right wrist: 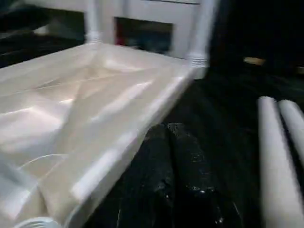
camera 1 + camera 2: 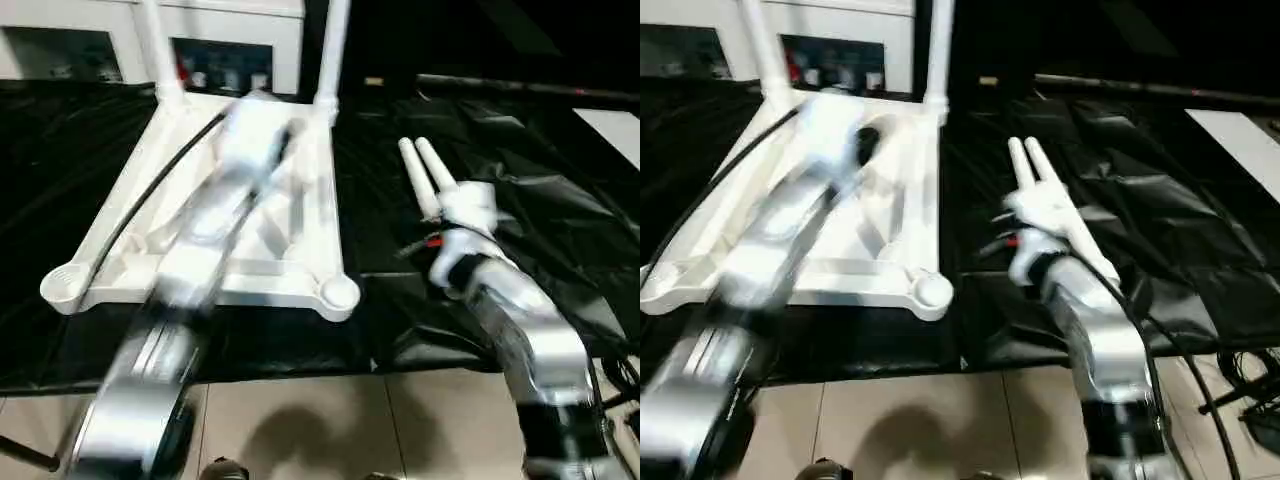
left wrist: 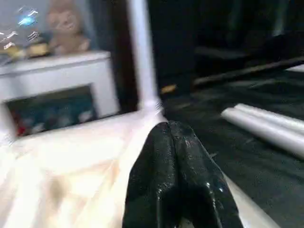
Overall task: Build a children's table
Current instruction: Rotate table base
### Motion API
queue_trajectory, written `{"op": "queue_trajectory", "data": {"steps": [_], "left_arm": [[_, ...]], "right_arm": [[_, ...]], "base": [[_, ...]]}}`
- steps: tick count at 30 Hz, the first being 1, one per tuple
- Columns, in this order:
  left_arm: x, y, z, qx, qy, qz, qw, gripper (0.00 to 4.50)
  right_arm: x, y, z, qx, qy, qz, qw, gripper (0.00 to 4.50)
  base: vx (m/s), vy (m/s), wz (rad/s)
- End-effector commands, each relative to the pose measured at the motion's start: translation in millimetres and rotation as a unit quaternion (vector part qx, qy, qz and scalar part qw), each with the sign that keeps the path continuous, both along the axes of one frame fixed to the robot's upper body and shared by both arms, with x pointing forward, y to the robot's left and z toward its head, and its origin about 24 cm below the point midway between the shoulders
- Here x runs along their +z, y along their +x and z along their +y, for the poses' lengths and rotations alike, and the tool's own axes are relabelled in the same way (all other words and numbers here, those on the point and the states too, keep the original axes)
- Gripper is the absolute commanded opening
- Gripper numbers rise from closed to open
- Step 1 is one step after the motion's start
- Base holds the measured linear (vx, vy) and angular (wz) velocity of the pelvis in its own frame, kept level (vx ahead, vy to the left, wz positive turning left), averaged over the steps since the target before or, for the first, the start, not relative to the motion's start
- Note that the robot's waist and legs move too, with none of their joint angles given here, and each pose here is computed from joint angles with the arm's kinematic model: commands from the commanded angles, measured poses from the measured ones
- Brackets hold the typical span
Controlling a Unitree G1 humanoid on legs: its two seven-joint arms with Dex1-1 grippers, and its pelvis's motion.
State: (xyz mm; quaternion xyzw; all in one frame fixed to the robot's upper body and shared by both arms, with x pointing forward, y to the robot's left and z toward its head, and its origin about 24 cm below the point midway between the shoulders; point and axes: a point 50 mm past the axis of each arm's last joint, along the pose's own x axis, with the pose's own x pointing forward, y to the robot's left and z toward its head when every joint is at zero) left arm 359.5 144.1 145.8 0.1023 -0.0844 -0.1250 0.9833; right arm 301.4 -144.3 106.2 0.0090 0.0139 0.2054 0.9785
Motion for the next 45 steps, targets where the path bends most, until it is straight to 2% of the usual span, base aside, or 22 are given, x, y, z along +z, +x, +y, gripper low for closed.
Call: {"op": "queue_trajectory", "data": {"steps": [1,2,3,4,8,11,18,27,31,35,40,42,44,45], "left_arm": [[15.0,-11.0,7,0.029,-0.01,-0.057,0.998,0.0],[13.7,-12.1,8,0.031,-0.011,-0.056,0.998,0.0],[-3.3,-27.4,17,0.052,-0.025,-0.04,0.998,0.0],[-11.7,-34.9,20,0.06,-0.019,-0.031,0.998,0.0],[-24.4,-47.8,22,0.064,-0.005,-0.015,0.998,0.0],[-30.6,-54.9,13,0.065,-0.013,0.001,0.998,0.0],[-26.9,-53.2,9,0.071,-0.01,-0.002,0.997,0.0],[-26.9,-54.8,2,0.068,-0.013,0.002,0.998,0.0],[-28.4,-54.7,3,0.074,-0.018,0.009,0.997,0.0],[-30.9,-54.5,3,0.071,-0.017,0.02,0.997,0.0],[-38.5,-59.1,-3,-0.032,0.029,0.051,0.998,0.0],[-38.1,-62.2,-7,-0.1,0.031,0.061,0.993,0.0],[-32.4,-68.4,-11,-0.198,0.031,0.073,0.977,0.0],[-31.7,-69.4,-11,-0.211,0.031,0.076,0.974,0.0]], "right_arm": [[5.7,-2.8,-7.9,-0.046,-0.003,-0.019,0.999,0.04],[5.3,-3.1,-8.2,-0.048,-0.003,-0.019,0.999,0.04],[1.4,-7.3,-12.8,-0.085,0.0,-0.024,0.996,0.04],[-0.5,-9.4,-14.9,-0.1,-0.001,-0.026,0.995,0.04],[-4.8,-13.6,-16.7,-0.113,-0.005,-0.026,0.993,0.04],[-8.0,-16.1,-17.4,-0.121,-0.015,-0.027,0.992,0.04],[-9.5,-16.3,-19.3,-0.128,-0.011,-0.029,0.991,0.04],[-13.8,-15.1,-15.9,-0.119,-0.03,-0.029,0.992,0.04],[-12.8,-14.4,-18.4,-0.13,-0.001,-0.026,0.991,0.04],[-13.5,-14.6,-17.4,-0.119,-0.006,-0.021,0.993,0.04],[-13.2,-18.9,-12.1,-0.052,-0.037,-0.008,0.998,0.04],[-7.5,-21.2,-11.8,-0.01,-0.041,-0.015,0.999,0.04],[-3.0,-25.8,-13.8,0.057,-0.056,-0.01,0.997,0.04],[-2.4,-26.5,-14.1,0.066,-0.057,-0.009,0.996,0.04]], "base": [[0.0,0.0,0.0],[0.0,0.0,0.0],[0.0,0.0,0.0],[0.0,0.0,0.0],[0.0,0.0,0.0],[0.0,0.0,0.0],[0.006,0.003,0.09],[0.115,0.016,0.62],[0.191,-0.028,0.28],[0.09,-0.07,0.07],[0.056,-0.054,-0.1],[0.0,0.0,0.0],[0.0,0.0,0.0],[0.0,0.0,0.0]]}}
